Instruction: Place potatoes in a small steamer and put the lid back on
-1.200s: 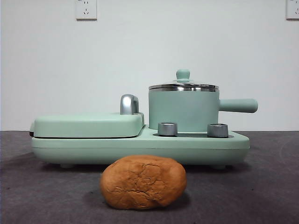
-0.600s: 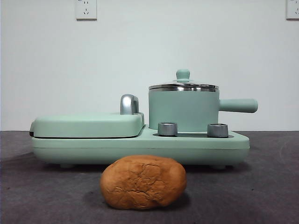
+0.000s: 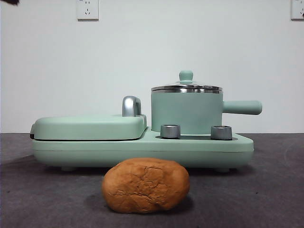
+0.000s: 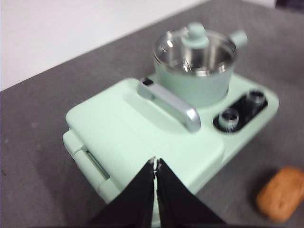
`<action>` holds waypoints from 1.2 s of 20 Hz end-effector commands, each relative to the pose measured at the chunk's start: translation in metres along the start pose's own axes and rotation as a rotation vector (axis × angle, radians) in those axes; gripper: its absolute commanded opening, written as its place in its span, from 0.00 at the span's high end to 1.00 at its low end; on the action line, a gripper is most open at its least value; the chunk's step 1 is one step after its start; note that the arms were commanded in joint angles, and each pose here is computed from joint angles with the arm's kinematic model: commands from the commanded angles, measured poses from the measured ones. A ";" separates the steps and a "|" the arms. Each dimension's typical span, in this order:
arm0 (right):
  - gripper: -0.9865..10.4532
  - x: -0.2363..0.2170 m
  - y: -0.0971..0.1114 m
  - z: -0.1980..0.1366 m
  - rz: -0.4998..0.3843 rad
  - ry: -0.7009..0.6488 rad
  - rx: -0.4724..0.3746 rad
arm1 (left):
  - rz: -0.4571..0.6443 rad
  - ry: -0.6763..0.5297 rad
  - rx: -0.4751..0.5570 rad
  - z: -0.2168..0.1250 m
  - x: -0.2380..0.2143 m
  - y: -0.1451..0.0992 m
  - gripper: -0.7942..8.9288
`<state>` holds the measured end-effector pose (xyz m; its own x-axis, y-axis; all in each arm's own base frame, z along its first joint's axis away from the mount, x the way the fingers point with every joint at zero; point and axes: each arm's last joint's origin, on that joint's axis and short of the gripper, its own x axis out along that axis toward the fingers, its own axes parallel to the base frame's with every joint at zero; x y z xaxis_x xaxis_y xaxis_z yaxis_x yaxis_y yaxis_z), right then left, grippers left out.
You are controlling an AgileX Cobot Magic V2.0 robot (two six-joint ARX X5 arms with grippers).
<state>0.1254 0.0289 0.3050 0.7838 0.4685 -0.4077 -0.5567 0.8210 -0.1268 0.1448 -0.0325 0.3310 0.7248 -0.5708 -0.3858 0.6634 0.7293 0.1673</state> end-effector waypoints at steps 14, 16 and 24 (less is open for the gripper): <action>0.67 0.006 0.002 0.006 -0.012 0.026 -0.144 | -0.095 -0.030 0.215 0.011 0.014 -0.011 0.66; 0.67 0.006 0.002 0.006 -0.011 0.026 -0.144 | -0.099 -0.034 0.203 0.012 0.015 -0.011 0.66; 0.67 0.006 0.002 0.006 -0.010 0.026 -0.130 | -0.092 -0.135 0.127 0.027 0.040 -0.006 0.66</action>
<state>0.1310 0.0350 0.3010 0.7746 0.4463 -0.4482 -0.5856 0.7737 -0.2417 0.1703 -0.0659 0.3316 0.6646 -0.6761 -0.3181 0.7471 0.5988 0.2885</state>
